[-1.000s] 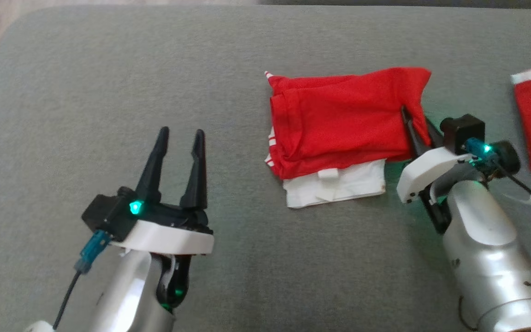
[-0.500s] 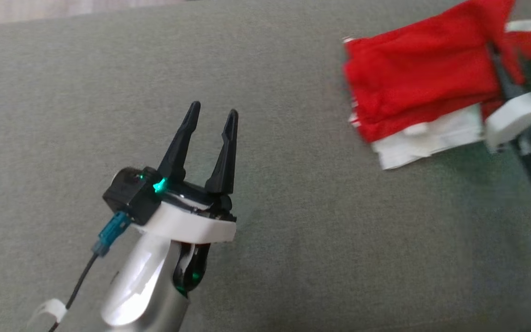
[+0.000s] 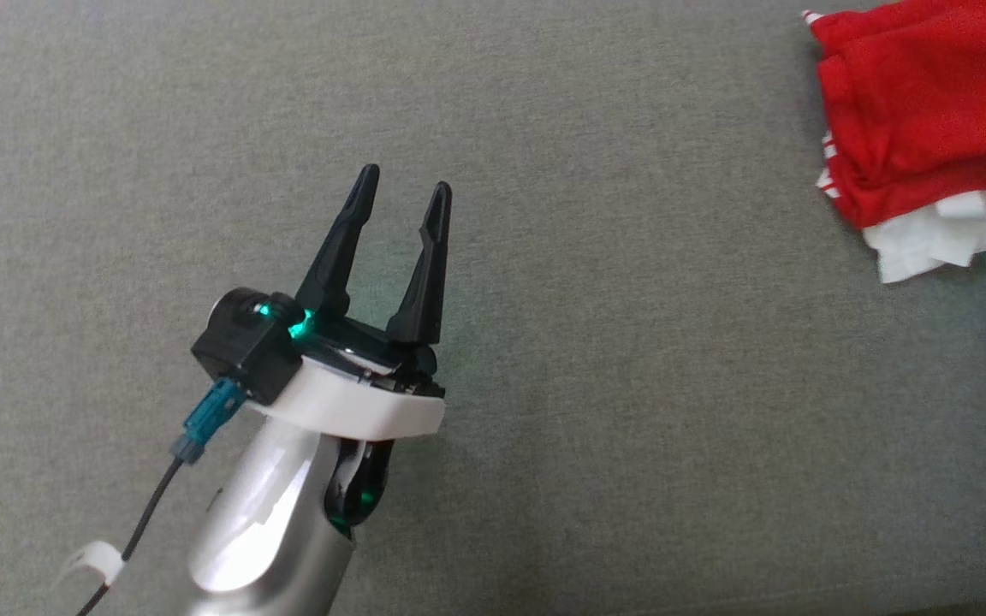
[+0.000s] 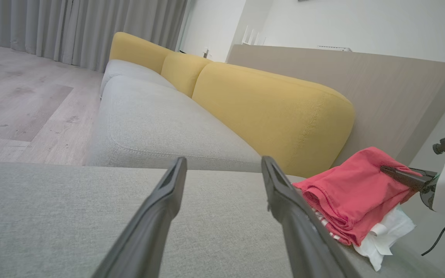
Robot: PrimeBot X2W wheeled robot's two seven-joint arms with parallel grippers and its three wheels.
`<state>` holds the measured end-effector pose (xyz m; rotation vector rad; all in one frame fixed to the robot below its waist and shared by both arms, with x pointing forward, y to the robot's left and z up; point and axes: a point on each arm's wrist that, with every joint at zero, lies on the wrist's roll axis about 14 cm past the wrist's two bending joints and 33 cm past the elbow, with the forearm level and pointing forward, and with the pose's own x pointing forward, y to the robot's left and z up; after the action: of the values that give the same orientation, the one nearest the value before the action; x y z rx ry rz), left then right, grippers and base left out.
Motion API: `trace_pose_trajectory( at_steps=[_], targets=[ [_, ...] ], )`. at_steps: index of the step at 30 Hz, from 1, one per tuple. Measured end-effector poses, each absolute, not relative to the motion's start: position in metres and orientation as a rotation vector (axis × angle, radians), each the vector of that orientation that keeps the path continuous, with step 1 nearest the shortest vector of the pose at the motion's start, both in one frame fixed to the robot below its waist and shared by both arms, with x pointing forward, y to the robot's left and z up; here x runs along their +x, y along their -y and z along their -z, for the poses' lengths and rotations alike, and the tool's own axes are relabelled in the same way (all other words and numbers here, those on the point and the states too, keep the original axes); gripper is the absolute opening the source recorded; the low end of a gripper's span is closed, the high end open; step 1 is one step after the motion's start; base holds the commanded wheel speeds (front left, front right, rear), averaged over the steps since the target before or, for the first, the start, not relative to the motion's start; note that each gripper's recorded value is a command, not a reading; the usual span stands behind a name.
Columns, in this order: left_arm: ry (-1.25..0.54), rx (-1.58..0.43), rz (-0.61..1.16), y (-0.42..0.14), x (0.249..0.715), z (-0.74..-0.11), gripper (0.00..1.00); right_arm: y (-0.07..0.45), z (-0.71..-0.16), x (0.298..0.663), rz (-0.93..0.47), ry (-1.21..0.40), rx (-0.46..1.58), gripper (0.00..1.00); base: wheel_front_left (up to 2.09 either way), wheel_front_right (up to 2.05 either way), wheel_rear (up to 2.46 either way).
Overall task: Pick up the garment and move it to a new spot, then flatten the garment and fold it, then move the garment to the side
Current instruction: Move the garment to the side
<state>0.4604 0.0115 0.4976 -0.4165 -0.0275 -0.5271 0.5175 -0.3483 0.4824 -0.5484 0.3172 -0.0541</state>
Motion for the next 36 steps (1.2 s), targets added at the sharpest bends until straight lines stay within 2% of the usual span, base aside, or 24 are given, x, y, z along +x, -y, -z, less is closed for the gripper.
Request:
trace_pose_trajectory(
  at_steps=[8, 9, 10, 15, 18, 25, 36],
  targets=[
    [0.017, -0.404, 0.495, -0.022, 0.468, -0.489, 1.0, 0.375, -0.466, 0.518, 0.136, -0.392, -0.563, 0.0, 0.0, 0.0, 0.0],
    [0.017, -0.404, 0.491, -0.024, 0.468, -0.488, 1.0, 0.376, -0.465, 0.518, 0.146, -0.393, -0.554, 0.47, 0.0, 0.0, 0.0],
    [0.017, -0.403, 0.488, -0.025, 0.469, -0.488, 1.0, 0.376, -0.465, 0.518, 0.149, -0.392, -0.553, 1.0, 0.0, 0.0, 0.0],
    [0.026, -0.393, 0.48, -0.028, 0.469, -0.491, 1.0, 0.368, -0.472, 0.519, 0.155, -0.354, -0.531, 1.0, 0.0, 0.0, 0.0],
    [0.058, -0.379, 0.467, -0.033, 0.469, -0.504, 1.0, 0.355, -0.495, 0.521, 0.151, -0.27, -0.515, 1.0, 0.0, 0.0, 0.0],
    [0.109, -0.347, 0.41, -0.054, 0.46, -0.523, 1.0, 0.302, -0.535, 0.522, 0.069, -0.112, -0.443, 1.0, 0.0, 0.0, 0.0],
    [0.162, -0.323, 0.253, -0.11, 0.422, -0.541, 1.0, 0.199, -0.597, 0.492, -0.087, 0.146, -0.11, 1.0, 0.0, 0.0, 0.0]
  ],
)
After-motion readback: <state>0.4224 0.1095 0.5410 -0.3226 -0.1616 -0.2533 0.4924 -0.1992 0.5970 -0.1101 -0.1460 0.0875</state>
